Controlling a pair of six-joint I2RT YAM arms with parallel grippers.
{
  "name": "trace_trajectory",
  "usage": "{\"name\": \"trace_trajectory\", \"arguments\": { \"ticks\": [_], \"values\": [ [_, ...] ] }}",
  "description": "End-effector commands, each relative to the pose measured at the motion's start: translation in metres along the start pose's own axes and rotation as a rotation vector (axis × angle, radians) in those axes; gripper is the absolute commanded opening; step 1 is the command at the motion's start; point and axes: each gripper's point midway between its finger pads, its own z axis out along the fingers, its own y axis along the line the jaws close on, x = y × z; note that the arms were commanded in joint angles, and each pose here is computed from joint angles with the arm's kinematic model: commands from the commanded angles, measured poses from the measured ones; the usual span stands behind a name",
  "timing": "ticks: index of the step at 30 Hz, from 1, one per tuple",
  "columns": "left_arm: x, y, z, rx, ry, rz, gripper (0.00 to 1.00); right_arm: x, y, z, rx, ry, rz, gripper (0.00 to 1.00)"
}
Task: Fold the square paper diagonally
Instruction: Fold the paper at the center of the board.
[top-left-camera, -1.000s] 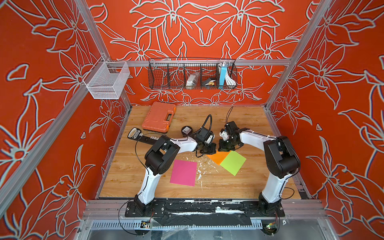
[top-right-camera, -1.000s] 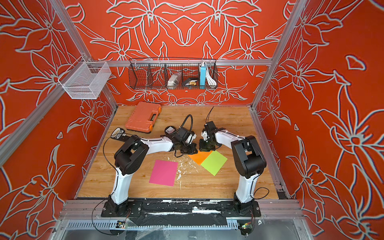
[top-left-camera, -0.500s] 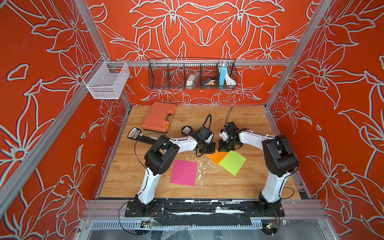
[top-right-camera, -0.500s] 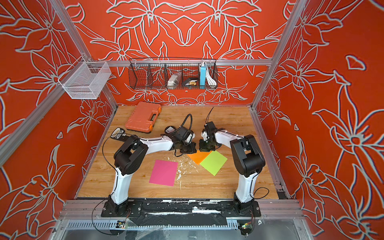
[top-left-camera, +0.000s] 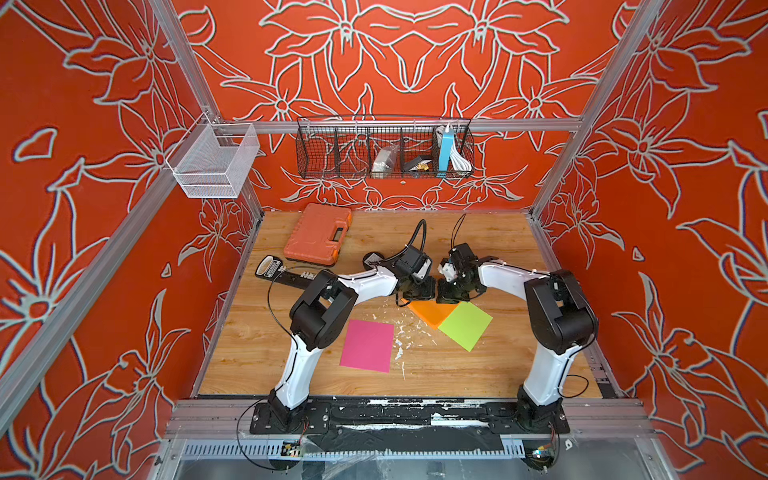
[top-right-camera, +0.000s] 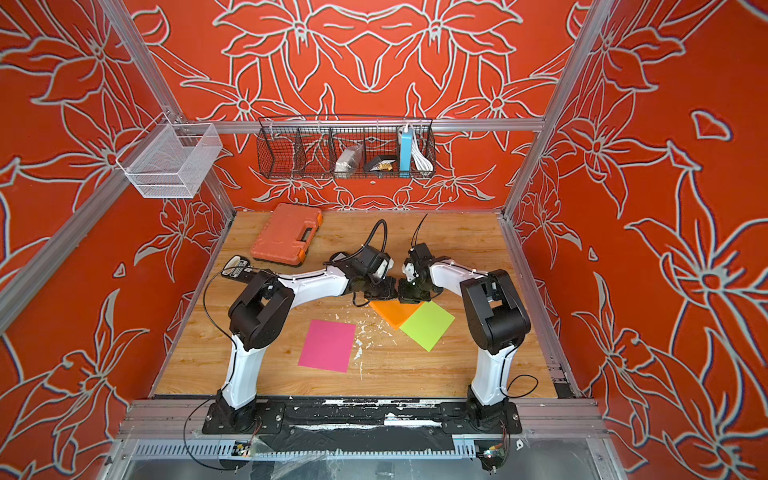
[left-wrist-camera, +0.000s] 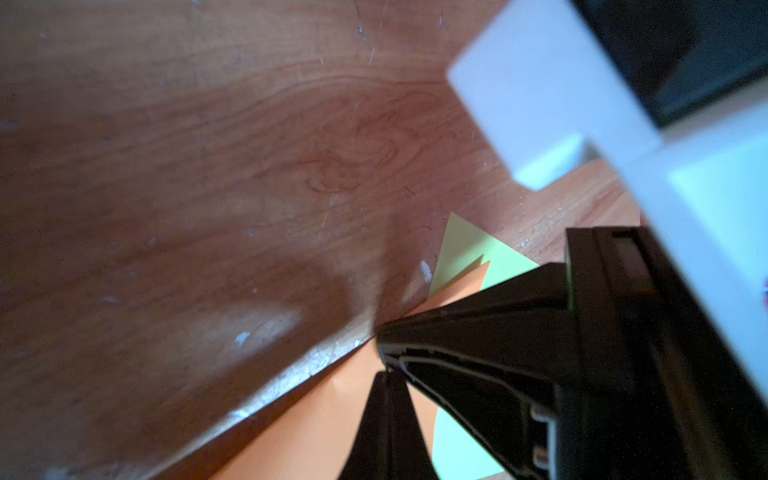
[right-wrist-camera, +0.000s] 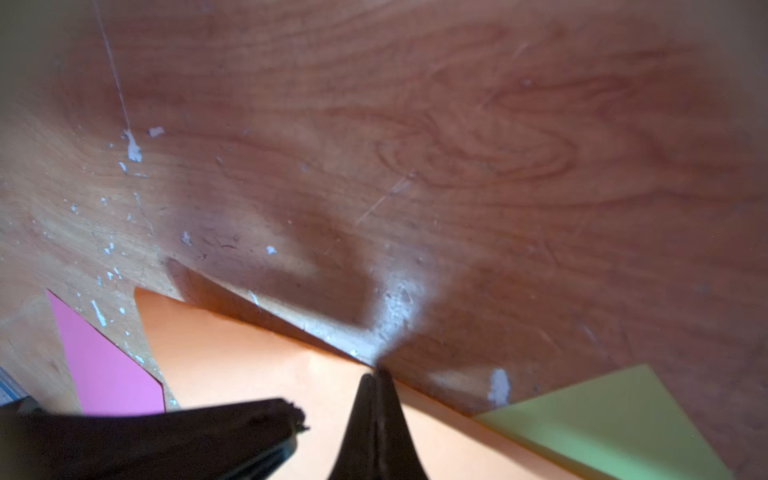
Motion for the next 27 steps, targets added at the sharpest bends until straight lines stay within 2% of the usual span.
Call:
{"name": "trace_trajectory", "arguments": {
  "ticks": [1, 11, 27],
  "values": [
    [0.012, 0.013, 0.014, -0.039, 0.046, -0.022, 0.00, 0.012, -0.014, 0.006, 0.054, 0.034, 0.003, 0.00],
    [0.018, 0.022, 0.023, -0.063, 0.068, -0.032, 0.00, 0.012, -0.016, 0.007, 0.061, 0.037, 0.003, 0.00],
    [0.029, 0.061, 0.000, -0.143, 0.045, -0.057, 0.00, 0.014, -0.021, 0.008, 0.090, 0.040, 0.002, 0.00]
  ]
}}
